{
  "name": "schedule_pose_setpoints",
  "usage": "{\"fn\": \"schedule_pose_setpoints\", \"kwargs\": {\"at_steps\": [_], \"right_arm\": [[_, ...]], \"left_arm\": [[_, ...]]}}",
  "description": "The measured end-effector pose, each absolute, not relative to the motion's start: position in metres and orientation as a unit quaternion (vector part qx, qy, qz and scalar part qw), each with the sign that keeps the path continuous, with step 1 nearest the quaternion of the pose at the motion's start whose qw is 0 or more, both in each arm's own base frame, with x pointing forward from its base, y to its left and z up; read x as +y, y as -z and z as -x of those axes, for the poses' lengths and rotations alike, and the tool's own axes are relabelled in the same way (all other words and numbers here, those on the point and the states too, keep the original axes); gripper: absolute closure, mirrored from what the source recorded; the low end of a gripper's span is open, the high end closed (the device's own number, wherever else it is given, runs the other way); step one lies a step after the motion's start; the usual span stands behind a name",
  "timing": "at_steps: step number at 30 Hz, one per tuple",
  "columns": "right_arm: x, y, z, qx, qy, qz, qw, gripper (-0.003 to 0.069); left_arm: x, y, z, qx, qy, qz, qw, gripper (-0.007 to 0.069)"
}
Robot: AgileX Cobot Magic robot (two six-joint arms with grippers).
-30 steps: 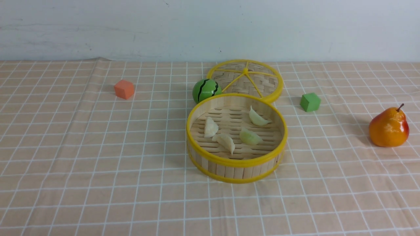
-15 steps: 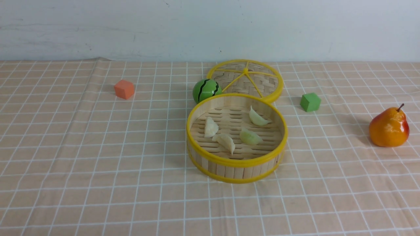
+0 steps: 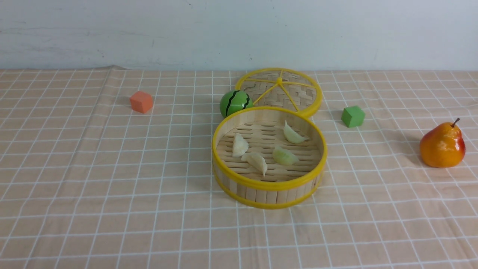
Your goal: Put the dumplings into the steamer on the table with the brown tablecloth.
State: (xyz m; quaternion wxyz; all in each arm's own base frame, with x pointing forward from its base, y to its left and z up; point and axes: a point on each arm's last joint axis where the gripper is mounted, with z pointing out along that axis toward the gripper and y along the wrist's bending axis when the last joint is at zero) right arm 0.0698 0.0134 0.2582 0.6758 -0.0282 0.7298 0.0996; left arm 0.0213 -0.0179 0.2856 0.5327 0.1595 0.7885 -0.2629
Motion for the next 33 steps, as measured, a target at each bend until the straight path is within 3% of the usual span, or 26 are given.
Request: {"fn": "schedule_pose_setpoints", "kwargs": {"at_steps": [4,9,21,33], "right_arm": [[0.003,-0.214,-0.060,0.737,-0.061,-0.036,0.672,0.0680],[0.000,-0.185,-0.056,0.757,-0.051,-0.070,0.648,0.0680],[0.001,-0.174,-0.053,0.801,-0.056,-0.052,0.593,0.0680],[0.003,-0.174,-0.052,0.806,-0.070,-0.061,0.585,0.0677]], "left_arm": [[-0.018,-0.286,-0.021,0.789,0.263,-0.160,0.532,0.0552],[-0.018,-0.286,-0.021,0.789,0.262,-0.160,0.533,0.0547],[-0.017,-0.284,-0.021,0.795,0.257,-0.161,0.525,0.0533],[-0.017,-0.283,-0.021,0.795,0.257,-0.161,0.525,0.0522]]}}
